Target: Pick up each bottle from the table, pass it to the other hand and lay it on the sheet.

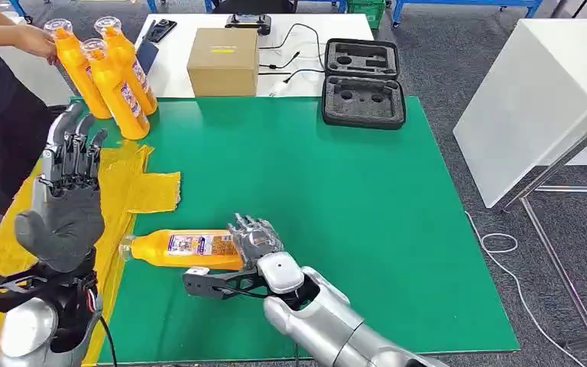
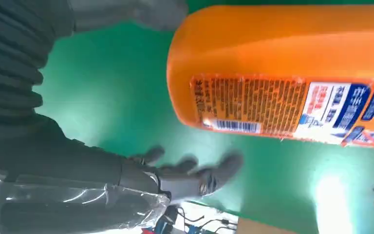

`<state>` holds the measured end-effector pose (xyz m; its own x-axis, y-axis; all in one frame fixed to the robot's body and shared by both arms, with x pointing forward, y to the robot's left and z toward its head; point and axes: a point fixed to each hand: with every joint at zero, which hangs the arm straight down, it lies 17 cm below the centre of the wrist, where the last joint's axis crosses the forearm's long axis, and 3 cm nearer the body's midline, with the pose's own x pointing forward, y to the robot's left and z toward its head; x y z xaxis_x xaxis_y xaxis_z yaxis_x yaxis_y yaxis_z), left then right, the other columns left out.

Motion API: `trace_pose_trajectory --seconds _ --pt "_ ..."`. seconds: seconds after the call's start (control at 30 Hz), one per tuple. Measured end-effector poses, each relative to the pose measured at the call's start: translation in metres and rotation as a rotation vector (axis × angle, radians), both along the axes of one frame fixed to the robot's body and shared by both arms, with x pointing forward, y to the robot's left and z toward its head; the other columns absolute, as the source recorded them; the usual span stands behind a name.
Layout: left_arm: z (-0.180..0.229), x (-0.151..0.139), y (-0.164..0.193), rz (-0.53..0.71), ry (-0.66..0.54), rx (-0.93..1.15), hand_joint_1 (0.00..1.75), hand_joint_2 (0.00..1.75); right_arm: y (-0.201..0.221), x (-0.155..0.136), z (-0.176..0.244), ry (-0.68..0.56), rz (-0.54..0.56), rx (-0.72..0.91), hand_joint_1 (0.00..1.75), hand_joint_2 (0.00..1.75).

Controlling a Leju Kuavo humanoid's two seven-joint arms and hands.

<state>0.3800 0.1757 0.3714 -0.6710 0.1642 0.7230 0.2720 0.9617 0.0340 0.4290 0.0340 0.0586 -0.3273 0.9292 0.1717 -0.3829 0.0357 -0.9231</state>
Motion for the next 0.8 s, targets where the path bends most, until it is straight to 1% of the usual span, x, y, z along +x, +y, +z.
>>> trace_pose_trajectory --seconds 0.1,0.13,0.17,0.2,0.5,0.8 --pt "0.0 0.001 -0.003 -0.013 0.009 0.008 0.0 0.0 -0.002 0.003 -0.001 -0.003 0.001 -0.02 1.75 1.75" --pt "0.0 0.001 -0.005 -0.017 0.011 0.01 0.0 0.0 -0.003 0.004 -0.003 -0.004 0.004 -0.033 1.59 1.75" --pt "0.002 0.001 -0.007 -0.023 0.01 0.012 0.0 0.0 -0.004 0.007 -0.004 -0.006 0.005 -0.046 0.14 1.75" --pt "0.003 0.0 -0.009 -0.03 0.008 0.014 0.0 0.0 -0.006 0.009 -0.005 -0.008 0.004 -0.056 0.0 1.75" --pt "0.029 0.002 -0.026 -0.083 -0.015 0.003 0.0 0.0 -0.042 0.028 -0.045 0.03 -0.067 -0.186 0.0 1.75" --pt "0.041 0.0 -0.031 -0.108 -0.037 -0.021 0.0 0.0 -0.052 0.038 -0.051 0.044 -0.08 -0.267 0.0 1.75"
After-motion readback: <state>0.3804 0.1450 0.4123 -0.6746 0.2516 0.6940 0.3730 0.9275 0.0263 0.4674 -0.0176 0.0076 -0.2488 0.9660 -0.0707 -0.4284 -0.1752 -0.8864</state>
